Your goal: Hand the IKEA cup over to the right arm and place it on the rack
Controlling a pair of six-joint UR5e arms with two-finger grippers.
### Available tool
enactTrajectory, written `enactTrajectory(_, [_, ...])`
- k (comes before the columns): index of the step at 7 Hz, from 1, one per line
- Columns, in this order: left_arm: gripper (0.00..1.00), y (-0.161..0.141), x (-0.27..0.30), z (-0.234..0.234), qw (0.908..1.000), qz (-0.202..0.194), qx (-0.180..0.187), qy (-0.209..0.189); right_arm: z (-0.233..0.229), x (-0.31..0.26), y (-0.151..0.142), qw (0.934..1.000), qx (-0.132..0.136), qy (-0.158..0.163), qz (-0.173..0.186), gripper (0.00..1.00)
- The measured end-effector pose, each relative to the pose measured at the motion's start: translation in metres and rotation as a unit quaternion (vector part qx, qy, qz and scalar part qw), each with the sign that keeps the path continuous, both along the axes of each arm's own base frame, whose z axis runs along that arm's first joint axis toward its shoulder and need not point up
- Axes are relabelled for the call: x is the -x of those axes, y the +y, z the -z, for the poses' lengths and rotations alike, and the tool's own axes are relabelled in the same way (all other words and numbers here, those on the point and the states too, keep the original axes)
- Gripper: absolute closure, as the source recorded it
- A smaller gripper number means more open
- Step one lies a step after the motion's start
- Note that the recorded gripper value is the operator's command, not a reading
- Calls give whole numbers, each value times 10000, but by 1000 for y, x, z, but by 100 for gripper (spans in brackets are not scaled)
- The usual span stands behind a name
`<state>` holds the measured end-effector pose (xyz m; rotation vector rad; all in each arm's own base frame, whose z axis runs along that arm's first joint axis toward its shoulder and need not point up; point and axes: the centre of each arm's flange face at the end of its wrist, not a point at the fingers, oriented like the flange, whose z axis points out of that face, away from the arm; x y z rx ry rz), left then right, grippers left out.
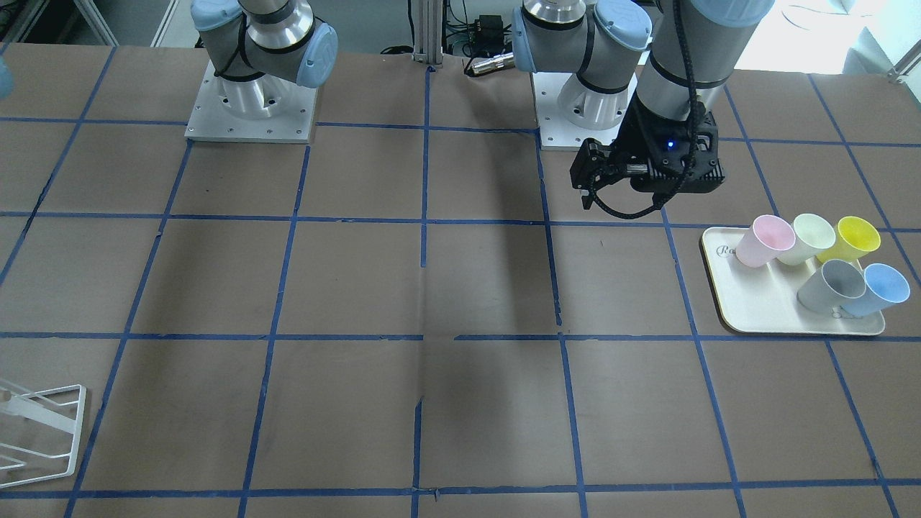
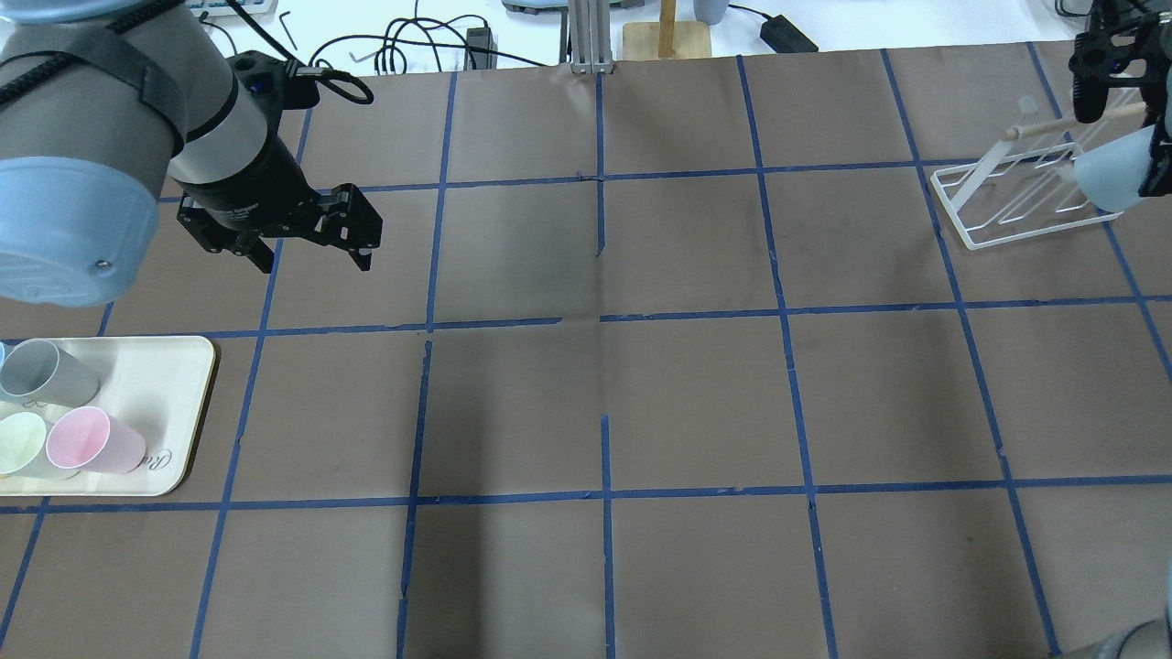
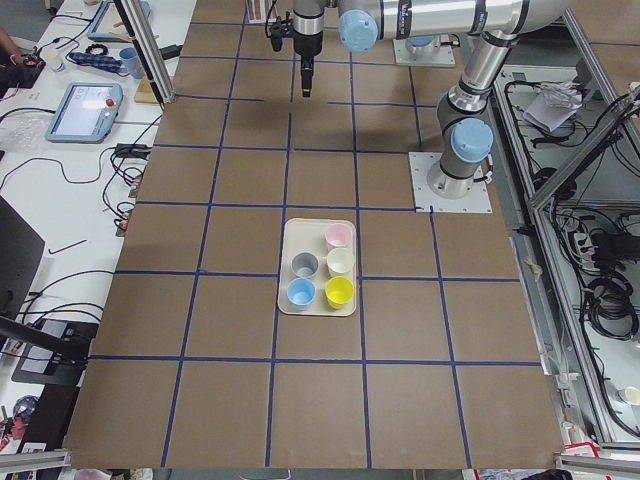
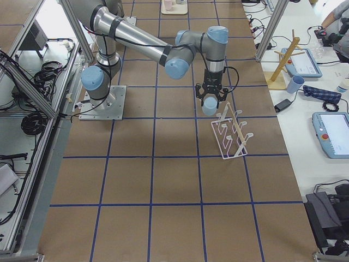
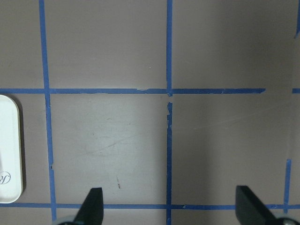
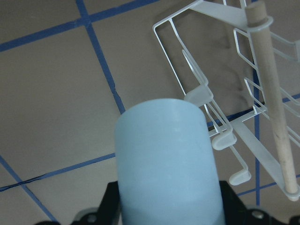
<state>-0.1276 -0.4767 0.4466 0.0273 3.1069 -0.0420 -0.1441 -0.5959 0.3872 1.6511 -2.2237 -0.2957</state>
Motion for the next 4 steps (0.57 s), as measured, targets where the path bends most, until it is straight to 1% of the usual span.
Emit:
enactTrajectory(2, [0, 6, 4, -5, 10000, 75, -37, -13, 17, 0, -9, 9999, 64, 36, 93, 76])
enactTrajectory(3, [0, 5, 0, -6, 10000, 39, -43, 1, 24, 0, -14, 9998, 81, 19, 185, 76])
enactTrajectory(4, [0, 1, -4, -4, 9999, -17, -75, 99, 32, 0, -17, 9996, 81, -9, 259, 76])
